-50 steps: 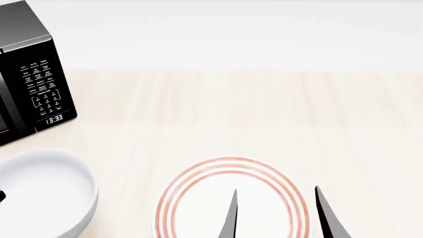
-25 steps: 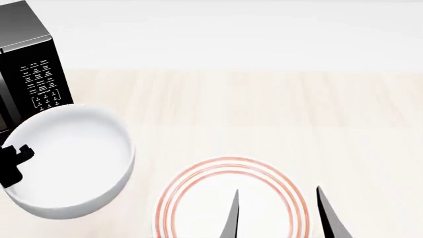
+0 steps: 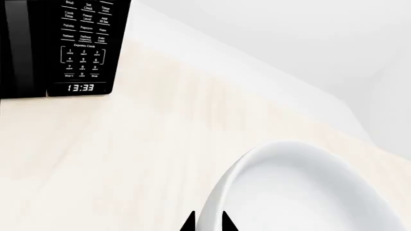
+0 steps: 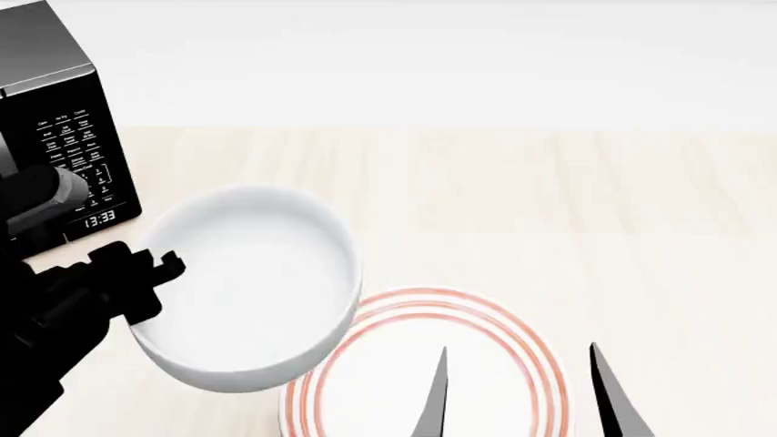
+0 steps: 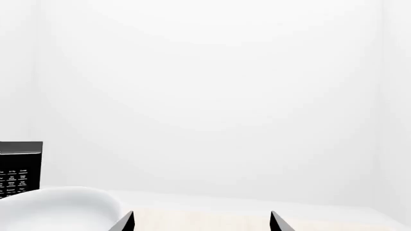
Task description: Pick up the white bowl and put it on the plate.
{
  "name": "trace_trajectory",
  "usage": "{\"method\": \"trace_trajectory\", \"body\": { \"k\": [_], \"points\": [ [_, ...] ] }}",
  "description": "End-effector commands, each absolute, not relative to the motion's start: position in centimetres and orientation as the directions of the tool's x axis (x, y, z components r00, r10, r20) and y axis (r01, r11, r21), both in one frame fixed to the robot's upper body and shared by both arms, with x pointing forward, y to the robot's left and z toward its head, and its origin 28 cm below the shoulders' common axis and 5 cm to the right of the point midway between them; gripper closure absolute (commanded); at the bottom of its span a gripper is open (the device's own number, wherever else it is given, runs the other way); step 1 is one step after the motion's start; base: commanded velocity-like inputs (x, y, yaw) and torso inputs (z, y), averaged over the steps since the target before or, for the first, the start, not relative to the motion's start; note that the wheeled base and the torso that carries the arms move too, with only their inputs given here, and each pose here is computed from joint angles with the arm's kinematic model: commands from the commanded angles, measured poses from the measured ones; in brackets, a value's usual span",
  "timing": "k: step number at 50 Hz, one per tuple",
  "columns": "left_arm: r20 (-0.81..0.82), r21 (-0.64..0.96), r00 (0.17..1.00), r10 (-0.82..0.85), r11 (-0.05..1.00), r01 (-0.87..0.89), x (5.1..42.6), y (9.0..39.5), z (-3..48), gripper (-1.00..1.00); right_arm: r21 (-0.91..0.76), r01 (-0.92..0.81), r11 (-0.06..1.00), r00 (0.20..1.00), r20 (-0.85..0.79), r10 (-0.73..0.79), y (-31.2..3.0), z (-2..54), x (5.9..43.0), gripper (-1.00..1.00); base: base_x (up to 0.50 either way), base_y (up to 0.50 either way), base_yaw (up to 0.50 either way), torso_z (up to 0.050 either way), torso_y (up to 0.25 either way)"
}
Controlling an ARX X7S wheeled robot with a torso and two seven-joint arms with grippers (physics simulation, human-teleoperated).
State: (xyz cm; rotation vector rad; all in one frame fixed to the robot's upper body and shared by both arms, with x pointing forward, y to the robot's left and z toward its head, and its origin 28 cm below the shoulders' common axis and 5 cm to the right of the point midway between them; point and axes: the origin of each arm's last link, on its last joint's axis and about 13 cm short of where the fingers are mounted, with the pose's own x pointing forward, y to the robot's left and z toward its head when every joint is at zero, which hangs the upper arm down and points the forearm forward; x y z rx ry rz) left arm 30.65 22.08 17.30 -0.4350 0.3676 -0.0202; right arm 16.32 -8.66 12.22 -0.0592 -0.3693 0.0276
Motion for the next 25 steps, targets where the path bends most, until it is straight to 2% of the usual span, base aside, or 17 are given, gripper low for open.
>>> {"method": "trace_trajectory", "body": {
  "k": [1, 25],
  "points": [
    [-0.314, -0.429, 0.938, -0.147, 0.903, -0.002, 31.8, 20.1, 18.1, 1.00, -0.059, -0.012, 0.998, 0.932, 0.361, 0.032, -8.8, 12.3, 16.3, -1.00, 0.00, 0.00, 0.00, 0.000, 0.000],
    [-0.332, -0.440, 0.909, -0.250, 0.894, 0.085, 32.9, 16.4, 16.7, 1.00, -0.057, -0.011, 0.998, 0.932, 0.361, 0.031, -8.8, 12.2, 16.3, -1.00, 0.00, 0.00, 0.00, 0.000, 0.001]
  ]
}}
